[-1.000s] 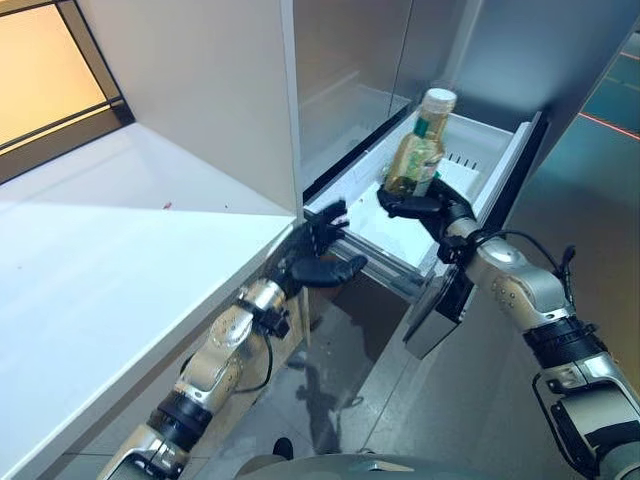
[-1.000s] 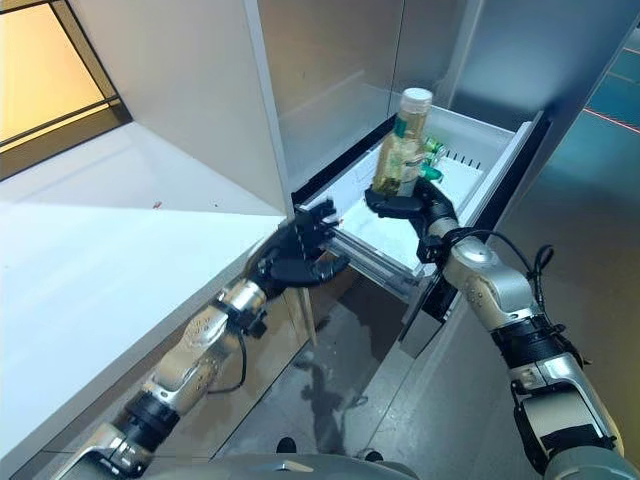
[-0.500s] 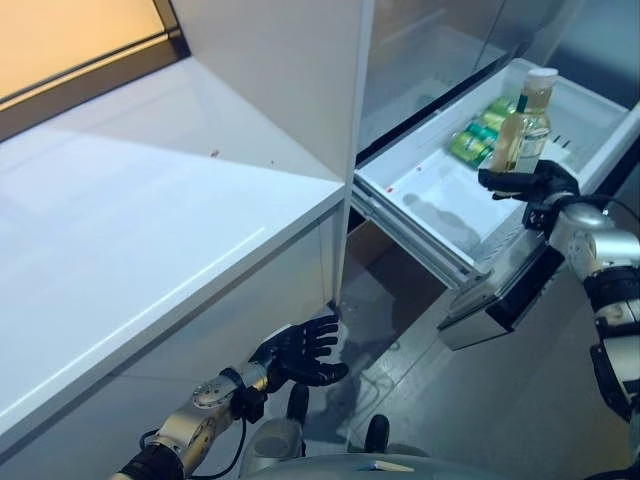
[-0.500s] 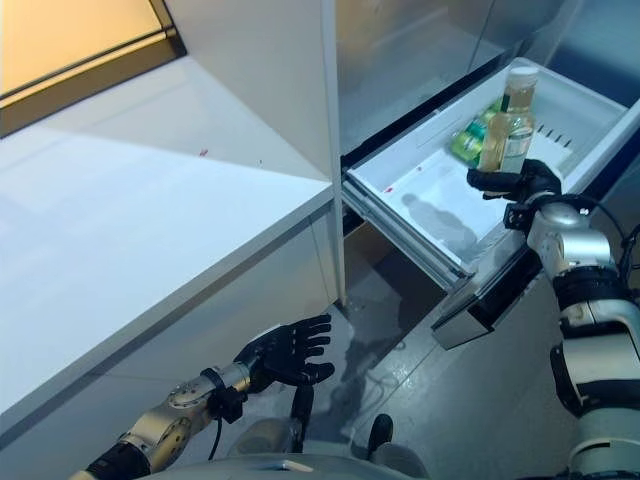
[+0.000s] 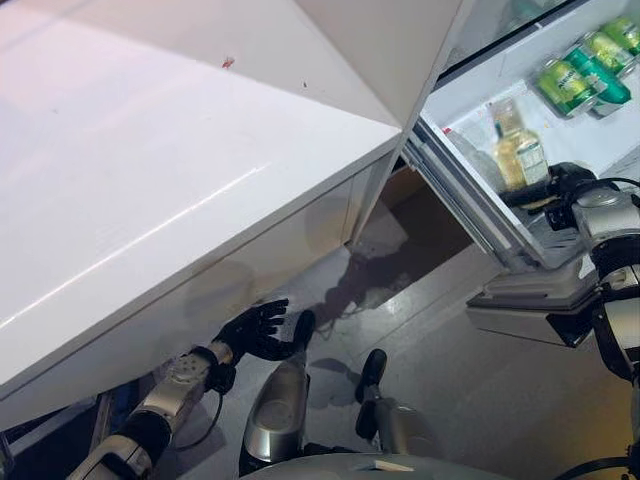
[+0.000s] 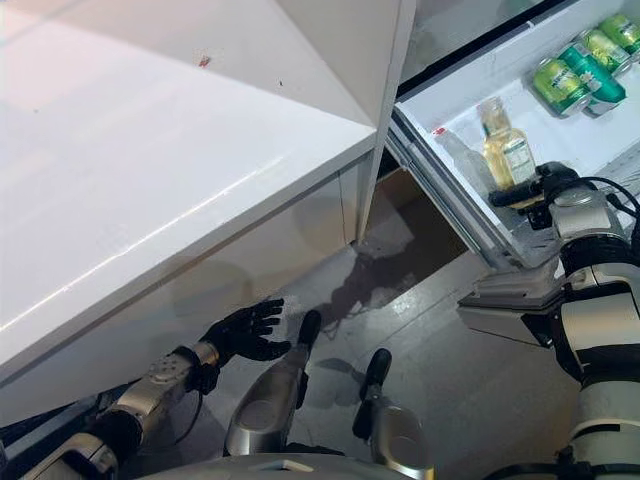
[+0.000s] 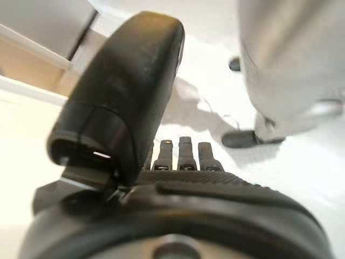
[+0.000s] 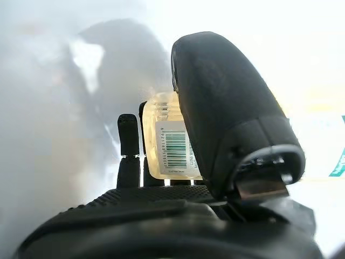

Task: Put drinks into fridge and close the fridge

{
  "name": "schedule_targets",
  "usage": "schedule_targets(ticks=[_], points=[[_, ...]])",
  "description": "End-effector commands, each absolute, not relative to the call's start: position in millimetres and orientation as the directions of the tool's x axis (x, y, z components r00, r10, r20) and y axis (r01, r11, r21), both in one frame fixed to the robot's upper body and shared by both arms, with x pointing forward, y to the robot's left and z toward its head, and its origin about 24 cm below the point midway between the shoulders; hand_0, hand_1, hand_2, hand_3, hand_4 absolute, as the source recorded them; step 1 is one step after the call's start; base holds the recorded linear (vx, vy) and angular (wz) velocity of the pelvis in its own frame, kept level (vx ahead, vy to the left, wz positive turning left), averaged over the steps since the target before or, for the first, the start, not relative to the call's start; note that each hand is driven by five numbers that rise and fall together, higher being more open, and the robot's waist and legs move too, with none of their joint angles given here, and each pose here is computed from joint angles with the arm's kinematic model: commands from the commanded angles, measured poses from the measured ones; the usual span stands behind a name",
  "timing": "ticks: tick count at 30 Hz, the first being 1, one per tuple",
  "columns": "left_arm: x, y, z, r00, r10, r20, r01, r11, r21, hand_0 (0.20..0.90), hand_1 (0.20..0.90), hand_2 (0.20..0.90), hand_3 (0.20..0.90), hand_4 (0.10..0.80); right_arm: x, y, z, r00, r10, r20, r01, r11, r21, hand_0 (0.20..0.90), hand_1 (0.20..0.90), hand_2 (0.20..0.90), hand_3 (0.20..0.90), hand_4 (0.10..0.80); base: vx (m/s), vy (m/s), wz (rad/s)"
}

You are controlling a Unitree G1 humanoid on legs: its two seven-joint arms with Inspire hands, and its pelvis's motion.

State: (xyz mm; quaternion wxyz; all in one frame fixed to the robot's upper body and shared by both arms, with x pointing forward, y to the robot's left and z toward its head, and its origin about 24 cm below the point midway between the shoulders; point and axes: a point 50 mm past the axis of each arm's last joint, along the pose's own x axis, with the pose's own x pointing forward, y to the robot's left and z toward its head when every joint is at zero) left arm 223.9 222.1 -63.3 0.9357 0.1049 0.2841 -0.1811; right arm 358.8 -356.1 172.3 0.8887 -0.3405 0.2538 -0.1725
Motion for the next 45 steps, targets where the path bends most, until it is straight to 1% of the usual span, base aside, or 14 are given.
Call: schedule_targets(ticks=[1,5,10,19,20,21,22,24,25,26,27,28,38,45], points=[[207,232,-69,0.768,-0.275,-0.578,0.424,0.895,0.137,0.900,0.900,0.900,0.900,0.800,327,-409,248,0.729,-0.670,-0.144,0.273,0.476,-0.836,0.300,0.300,0.300,0.200,0.100,0.005,-0.031,-0.03],[208,239,-70,0.748,-0.249,-0.615,0.465,0.859,0.217,0.900,0.900,0.900,0.900,0.800,321,-416,241,0.670,-0.711,-0.212,0.185,0.437,-0.880,0.300,0.300,0.300,0.200,0.100,-0.003,-0.042,-0.01],[208,243,-70,0.742,-0.242,-0.625,0.464,0.858,0.219,0.900,0.900,0.900,0.900,0.800,316,-421,241,0.622,-0.740,-0.254,0.076,0.380,-0.922,0.300,0.300,0.300,0.200,0.100,-0.007,-0.009,-0.01],[209,242,-69,0.741,-0.247,-0.624,0.461,0.863,0.207,0.900,0.900,0.900,0.900,0.800,318,-414,213,0.569,-0.678,-0.465,-0.050,0.536,-0.842,0.300,0.300,0.300,0.200,0.100,-0.014,-0.013,0.03],[208,242,-69,0.742,-0.246,-0.624,0.461,0.863,0.207,0.900,0.900,0.900,0.900,0.800,318,-413,213,0.572,-0.675,-0.466,-0.050,0.538,-0.841,0.342,0.342,0.342,0.249,0.149,-0.014,0.010,0.05],[208,242,-70,0.741,-0.245,-0.625,0.460,0.864,0.207,0.900,0.900,0.900,0.900,0.800,320,-412,212,0.576,-0.671,-0.467,-0.049,0.541,-0.840,0.347,0.347,0.347,0.255,0.155,-0.013,0.010,0.10],[207,242,-70,0.741,-0.244,-0.626,0.459,0.864,0.207,0.900,0.900,0.900,0.900,0.800,321,-410,211,0.582,-0.665,-0.468,-0.055,0.542,-0.839,0.389,0.389,0.389,0.304,0.204,-0.016,0.014,0.13],[206,242,-72,0.738,-0.237,-0.631,0.458,0.864,0.212,0.900,0.900,0.900,0.900,0.800,323,-408,207,0.591,-0.655,-0.470,-0.063,0.544,-0.837,0.561,0.561,0.561,0.505,0.405,-0.010,0.015,0.09],[206,242,-72,0.738,-0.234,-0.632,0.456,0.864,0.213,0.900,0.900,0.900,0.900,0.800,324,-407,207,0.595,-0.652,-0.470,-0.062,0.545,-0.836,0.608,0.608,0.608,0.560,0.460,-0.005,0.011,0.07],[205,242,-72,0.738,-0.230,-0.635,0.453,0.865,0.214,0.900,0.900,0.900,0.900,0.800,325,-406,206,0.598,-0.649,-0.471,-0.064,0.547,-0.835,0.724,0.724,0.724,0.694,0.594,-0.010,0.014,0.08],[204,243,-72,0.738,-0.226,-0.636,0.451,0.866,0.215,0.900,0.900,0.900,0.900,0.800,325,-405,206,0.599,-0.645,-0.474,-0.070,0.548,-0.833,0.796,0.796,0.796,0.779,0.679,-0.017,0.018,0.08],[204,244,-72,0.739,-0.225,-0.635,0.449,0.867,0.216,0.900,0.900,0.900,0.900,0.800,326,-405,205,0.600,-0.642,-0.477,-0.073,0.550,-0.832,0.900,0.900,0.900,0.900,0.800,-0.032,0.027,0.05],[202,246,-73,0.742,-0.204,-0.639,0.433,0.873,0.224,0.900,0.900,0.900,0.900,0.800,334,-397,211,0.657,-0.609,-0.444,-0.073,0.535,-0.842,0.900,0.900,0.900,0.900,0.800,-0.020,0.018,0.00],[192,257,-78,0.730,-0.148,-0.667,0.395,0.888,0.236,0.900,0.900,0.900,0.900,0.800,343,-381,256,0.810,-0.504,-0.301,-0.009,0.503,-0.865,0.900,0.900,0.900,0.900,0.800,-0.012,0.037,-0.04]])
